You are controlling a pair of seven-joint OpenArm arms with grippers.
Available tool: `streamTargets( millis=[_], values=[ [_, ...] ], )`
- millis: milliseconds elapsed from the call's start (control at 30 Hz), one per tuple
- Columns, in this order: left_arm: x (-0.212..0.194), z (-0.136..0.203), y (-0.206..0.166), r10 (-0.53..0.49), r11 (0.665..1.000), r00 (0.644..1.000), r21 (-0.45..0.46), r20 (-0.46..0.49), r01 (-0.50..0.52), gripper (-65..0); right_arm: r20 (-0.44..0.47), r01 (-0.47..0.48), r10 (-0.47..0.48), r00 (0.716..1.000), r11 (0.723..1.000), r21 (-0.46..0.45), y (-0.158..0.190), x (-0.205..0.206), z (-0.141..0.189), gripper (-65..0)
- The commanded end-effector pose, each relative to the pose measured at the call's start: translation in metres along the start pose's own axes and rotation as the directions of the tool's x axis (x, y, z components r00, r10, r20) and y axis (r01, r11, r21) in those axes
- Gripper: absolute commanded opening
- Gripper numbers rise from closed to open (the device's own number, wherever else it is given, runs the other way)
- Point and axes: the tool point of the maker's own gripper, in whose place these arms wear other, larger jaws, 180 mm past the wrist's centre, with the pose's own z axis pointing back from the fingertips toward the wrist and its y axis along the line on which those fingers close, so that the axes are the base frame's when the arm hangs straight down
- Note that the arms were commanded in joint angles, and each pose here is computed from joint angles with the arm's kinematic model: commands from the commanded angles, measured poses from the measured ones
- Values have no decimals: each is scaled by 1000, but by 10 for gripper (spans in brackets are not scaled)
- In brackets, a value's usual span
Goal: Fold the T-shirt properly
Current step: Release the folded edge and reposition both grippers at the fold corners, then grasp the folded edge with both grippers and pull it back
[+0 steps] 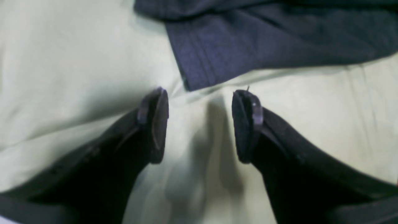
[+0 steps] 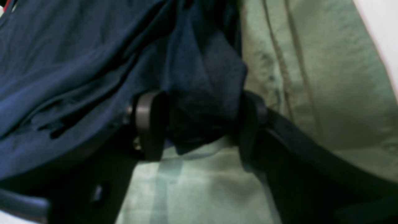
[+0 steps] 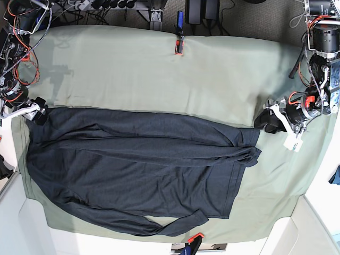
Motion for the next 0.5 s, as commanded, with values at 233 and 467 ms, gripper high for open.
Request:
streamTargets(
  millis=[233,467],
  values=[
    [44,-16,11,43,999,993,6,106,-44,-299,40,-39,38,998,999,21,10,18,-1,-298],
    [39,-38,-15,52,998,994,-39,95,-48,-299,26,-30,29,999,999,28,18,8,-7,-298]
  ],
)
